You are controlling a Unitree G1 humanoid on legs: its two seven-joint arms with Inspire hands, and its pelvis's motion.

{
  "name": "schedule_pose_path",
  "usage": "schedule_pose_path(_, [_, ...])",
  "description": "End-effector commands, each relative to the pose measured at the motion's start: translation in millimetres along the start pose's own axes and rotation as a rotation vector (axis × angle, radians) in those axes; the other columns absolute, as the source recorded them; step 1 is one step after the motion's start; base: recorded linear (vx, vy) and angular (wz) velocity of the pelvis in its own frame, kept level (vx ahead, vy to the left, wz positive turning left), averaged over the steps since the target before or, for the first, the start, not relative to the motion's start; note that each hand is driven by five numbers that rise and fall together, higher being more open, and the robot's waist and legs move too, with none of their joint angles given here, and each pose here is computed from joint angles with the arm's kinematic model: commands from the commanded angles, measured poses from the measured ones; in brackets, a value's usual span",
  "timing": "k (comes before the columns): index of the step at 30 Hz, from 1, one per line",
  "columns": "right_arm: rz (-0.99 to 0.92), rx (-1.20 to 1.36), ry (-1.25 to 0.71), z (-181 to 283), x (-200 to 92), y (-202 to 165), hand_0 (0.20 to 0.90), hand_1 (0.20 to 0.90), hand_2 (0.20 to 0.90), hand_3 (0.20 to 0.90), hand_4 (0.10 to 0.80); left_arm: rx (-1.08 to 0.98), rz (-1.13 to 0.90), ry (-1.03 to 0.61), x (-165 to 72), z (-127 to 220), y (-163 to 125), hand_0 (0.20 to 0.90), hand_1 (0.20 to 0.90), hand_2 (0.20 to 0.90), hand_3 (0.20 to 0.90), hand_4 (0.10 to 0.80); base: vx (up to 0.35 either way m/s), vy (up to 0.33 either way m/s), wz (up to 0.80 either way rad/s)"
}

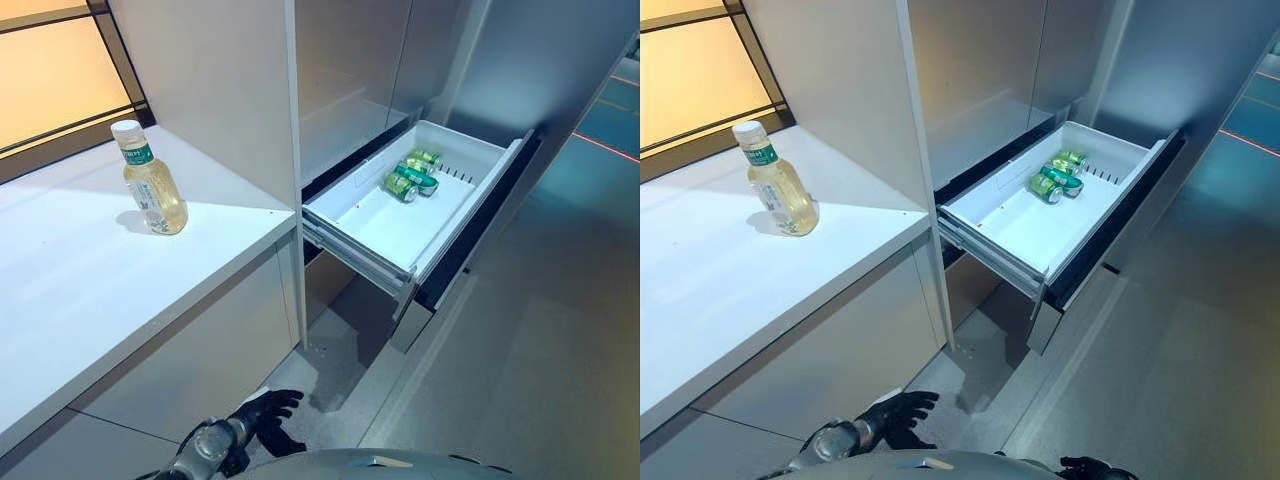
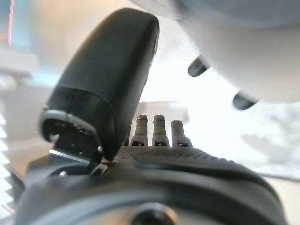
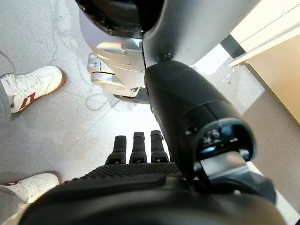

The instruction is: Put drinks into fridge and close the fridge

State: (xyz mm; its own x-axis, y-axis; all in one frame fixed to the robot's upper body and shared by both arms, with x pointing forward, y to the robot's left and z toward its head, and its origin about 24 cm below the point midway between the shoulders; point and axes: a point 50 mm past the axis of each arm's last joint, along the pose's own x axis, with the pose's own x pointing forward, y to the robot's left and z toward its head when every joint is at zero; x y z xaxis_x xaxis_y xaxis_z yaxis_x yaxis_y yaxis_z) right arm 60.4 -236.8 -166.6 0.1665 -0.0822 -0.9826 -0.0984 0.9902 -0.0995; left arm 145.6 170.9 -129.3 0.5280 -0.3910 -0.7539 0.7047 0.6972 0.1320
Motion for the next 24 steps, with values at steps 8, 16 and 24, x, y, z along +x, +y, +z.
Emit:
schedule_pose_path(8, [0.029, -0.015, -0.078, 29, -2, -9, 0.9, 0.9, 0.9, 0.9, 0.8, 0.328, -0.006, -0.563, -20, 146, 52, 0.9, 0.9, 0.9, 0.9, 0.8, -0.022, 0.011, 0.0])
schedule_pose_path(16, [0.019, 0.006, -0.083, 25, -1, -1, 0.9, 0.9, 0.9, 0.9, 0.8, 0.435, -0.061, -0.794, -61, 200, 53, 0.9, 0.9, 0.9, 0.9, 0.8, -0.008, 0.004, 0.07])
schedule_pose_path(24, [0.012, 0.025, -0.082, 17, 0, 3, 0.9, 0.9, 0.9, 0.9, 0.8, 0.307, -0.269, -1.151, -117, 252, 46, 0.9, 0.9, 0.9, 0.9, 0.8, 0.0, -0.002, 0.01])
